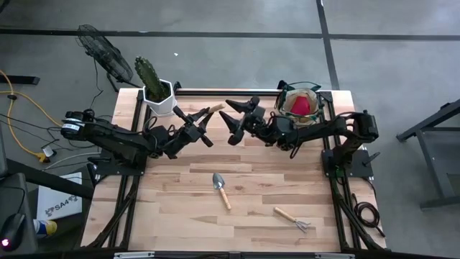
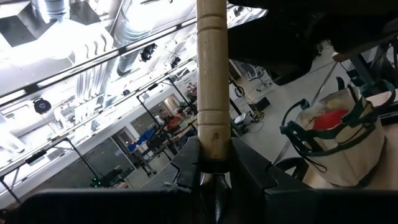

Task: Pick & Place Garden tools in Gardening bag
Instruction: Put the left brown trowel into the gardening bag

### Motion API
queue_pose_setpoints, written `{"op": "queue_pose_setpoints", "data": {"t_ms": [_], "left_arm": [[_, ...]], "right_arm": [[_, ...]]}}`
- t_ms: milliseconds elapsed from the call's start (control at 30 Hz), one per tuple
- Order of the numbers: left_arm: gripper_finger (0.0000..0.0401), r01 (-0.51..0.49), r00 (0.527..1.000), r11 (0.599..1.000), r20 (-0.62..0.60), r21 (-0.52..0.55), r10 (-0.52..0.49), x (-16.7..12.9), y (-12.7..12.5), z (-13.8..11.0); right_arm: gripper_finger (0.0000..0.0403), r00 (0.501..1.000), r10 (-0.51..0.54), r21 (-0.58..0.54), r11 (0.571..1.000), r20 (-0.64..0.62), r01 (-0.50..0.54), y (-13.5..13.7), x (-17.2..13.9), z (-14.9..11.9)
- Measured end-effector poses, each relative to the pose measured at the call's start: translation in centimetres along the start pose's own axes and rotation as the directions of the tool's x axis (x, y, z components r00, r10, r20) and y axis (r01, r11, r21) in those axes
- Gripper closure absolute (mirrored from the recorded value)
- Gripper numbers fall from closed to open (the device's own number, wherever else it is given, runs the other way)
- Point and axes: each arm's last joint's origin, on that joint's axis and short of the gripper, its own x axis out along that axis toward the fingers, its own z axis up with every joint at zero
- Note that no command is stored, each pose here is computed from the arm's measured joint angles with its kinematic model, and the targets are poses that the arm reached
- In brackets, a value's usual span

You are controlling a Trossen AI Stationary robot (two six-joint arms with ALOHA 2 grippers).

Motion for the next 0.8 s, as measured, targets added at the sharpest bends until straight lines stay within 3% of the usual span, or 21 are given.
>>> {"op": "queue_pose_setpoints", "data": {"t_ms": [433,800], "left_arm": [[0.0352,0.010,1.000,1.000,0.010,0.001,-0.010,0.00,-0.04,0.02],[0.0352,0.022,0.999,1.000,0.030,-0.007,-0.022,0.20,0.03,-0.08]], "right_arm": [[0.0174,0.999,0.028,0.031,0.999,0.026,-0.029,-0.94,0.37,0.23],[0.0227,0.997,0.078,0.026,0.997,0.020,-0.078,-0.80,0.36,0.17]]}}
